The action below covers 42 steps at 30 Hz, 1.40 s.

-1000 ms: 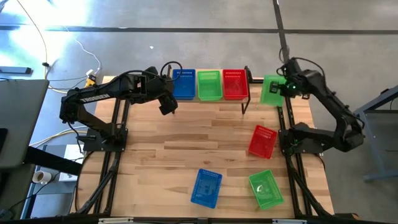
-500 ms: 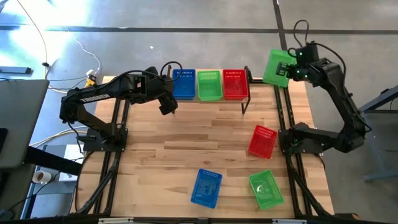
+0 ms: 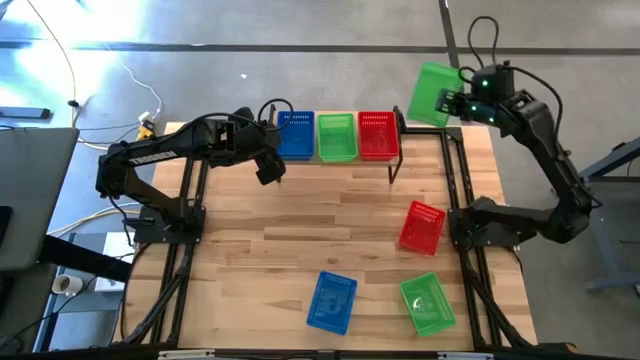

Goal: Stack baskets on shelf by color
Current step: Stack the top green bin on top of the other green bin on the shelf

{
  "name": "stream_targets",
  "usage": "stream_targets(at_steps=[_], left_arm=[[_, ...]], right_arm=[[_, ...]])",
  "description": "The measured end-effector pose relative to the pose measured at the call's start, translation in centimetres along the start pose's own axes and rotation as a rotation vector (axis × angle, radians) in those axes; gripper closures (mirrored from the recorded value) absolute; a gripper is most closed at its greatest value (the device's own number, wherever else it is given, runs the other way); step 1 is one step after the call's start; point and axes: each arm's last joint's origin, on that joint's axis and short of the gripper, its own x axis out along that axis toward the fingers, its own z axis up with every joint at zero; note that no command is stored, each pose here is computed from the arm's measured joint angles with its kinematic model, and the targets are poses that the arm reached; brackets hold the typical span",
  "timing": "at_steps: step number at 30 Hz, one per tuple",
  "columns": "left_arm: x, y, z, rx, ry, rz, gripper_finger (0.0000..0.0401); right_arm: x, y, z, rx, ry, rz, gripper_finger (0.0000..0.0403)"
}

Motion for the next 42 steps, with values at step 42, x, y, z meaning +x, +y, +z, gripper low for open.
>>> stream_targets(at_steps=[42], left_arm=[[0.0, 0.0, 0.0, -0.004, 0.001, 0.000, 0.0204]], right_arm=[[2.0, 12.3, -1.3, -0.215, -0.028, 0.713, 0.0403]])
